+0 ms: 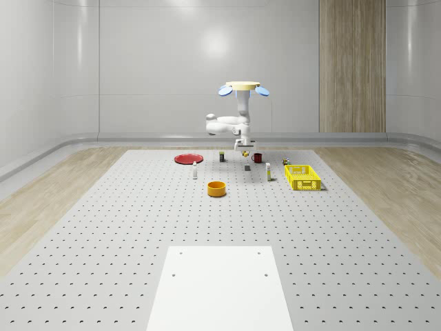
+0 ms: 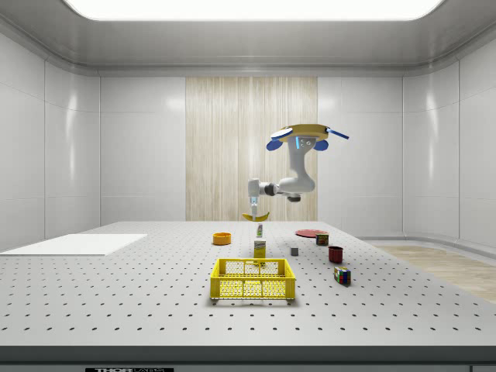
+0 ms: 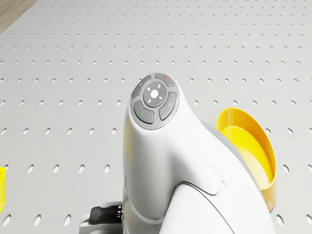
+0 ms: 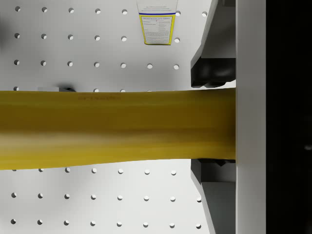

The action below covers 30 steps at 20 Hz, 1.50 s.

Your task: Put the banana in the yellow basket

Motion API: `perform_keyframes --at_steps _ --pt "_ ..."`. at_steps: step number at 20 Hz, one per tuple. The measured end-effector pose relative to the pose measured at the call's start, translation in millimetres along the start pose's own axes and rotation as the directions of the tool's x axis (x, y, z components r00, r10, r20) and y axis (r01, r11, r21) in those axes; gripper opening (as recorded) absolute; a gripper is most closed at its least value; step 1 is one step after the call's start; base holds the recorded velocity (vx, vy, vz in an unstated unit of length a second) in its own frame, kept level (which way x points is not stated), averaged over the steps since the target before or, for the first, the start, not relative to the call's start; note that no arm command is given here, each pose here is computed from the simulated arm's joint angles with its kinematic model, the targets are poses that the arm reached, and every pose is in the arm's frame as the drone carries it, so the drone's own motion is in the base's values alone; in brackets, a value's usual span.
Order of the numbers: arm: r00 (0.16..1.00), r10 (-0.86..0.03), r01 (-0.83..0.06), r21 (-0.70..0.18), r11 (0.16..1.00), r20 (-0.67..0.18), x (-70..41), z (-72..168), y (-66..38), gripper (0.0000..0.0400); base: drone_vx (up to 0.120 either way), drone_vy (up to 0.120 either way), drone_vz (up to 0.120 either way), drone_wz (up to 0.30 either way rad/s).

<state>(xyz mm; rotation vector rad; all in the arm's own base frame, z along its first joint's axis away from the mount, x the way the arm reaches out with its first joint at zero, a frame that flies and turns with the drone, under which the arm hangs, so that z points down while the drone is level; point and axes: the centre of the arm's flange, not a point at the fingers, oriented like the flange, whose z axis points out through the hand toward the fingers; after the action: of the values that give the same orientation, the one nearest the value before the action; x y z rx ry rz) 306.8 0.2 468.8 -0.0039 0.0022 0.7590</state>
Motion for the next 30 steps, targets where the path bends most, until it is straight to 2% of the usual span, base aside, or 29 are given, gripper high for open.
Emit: perform_keyframes --at_steps 30 --pt "1.000 0.000 0.000 0.000 1.000 0.000 0.0 0.0 0.0 0.0190 0.000 0.120 0.000 0.000"
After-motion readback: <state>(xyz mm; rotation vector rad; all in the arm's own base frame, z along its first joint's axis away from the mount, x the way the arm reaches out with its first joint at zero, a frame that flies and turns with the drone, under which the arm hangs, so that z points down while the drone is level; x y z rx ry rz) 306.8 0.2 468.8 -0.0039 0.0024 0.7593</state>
